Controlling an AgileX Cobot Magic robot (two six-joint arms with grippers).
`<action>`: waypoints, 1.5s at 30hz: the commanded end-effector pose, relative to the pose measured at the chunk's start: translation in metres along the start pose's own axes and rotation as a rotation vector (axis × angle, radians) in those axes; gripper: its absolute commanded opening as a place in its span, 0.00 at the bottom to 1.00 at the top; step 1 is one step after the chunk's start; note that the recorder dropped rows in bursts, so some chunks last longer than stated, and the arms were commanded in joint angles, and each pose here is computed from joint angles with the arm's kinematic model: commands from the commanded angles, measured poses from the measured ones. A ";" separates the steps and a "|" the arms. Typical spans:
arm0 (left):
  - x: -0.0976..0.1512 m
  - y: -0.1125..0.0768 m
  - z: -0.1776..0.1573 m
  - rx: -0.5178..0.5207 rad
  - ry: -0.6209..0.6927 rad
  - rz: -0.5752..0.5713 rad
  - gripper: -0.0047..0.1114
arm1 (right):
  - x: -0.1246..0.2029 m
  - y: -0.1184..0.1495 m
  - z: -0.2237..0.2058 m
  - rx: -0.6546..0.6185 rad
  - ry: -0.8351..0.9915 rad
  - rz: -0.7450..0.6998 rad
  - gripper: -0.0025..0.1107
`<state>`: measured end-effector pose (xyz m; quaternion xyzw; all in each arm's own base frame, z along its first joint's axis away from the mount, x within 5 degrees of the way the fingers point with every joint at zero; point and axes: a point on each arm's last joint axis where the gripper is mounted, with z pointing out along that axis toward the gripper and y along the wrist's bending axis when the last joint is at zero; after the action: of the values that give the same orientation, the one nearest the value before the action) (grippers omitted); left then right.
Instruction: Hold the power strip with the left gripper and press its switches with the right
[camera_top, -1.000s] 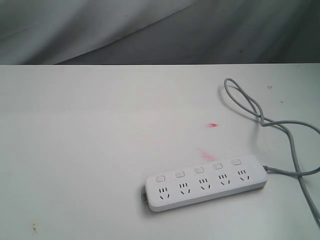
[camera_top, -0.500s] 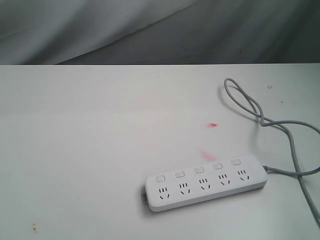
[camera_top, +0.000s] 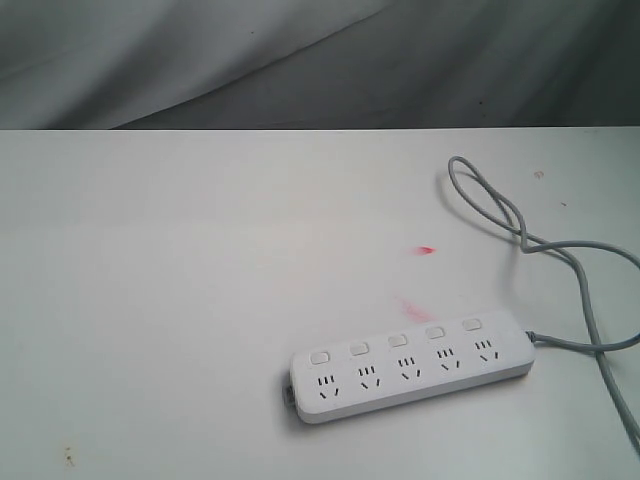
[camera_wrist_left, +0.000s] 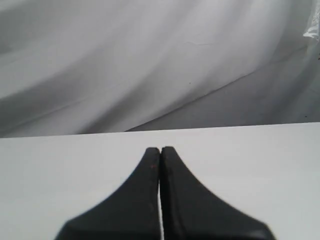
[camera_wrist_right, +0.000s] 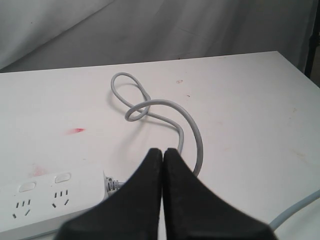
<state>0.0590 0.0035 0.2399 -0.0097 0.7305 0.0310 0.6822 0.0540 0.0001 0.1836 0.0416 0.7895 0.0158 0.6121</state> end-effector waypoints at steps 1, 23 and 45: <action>0.025 -0.001 -0.003 -0.002 -0.017 0.010 0.05 | 0.000 0.000 0.000 0.000 -0.010 0.000 0.02; 0.051 -0.006 -0.001 0.080 0.115 0.026 0.05 | 0.000 0.000 0.000 0.000 -0.010 0.000 0.02; 0.051 -0.006 -0.001 0.080 0.108 0.029 0.05 | 0.000 0.000 0.000 0.000 -0.010 0.000 0.02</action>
<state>0.0551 -0.0011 0.1903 0.0236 0.7677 0.0057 0.6403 0.0540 0.0001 0.1836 0.0416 0.7895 0.0158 0.6121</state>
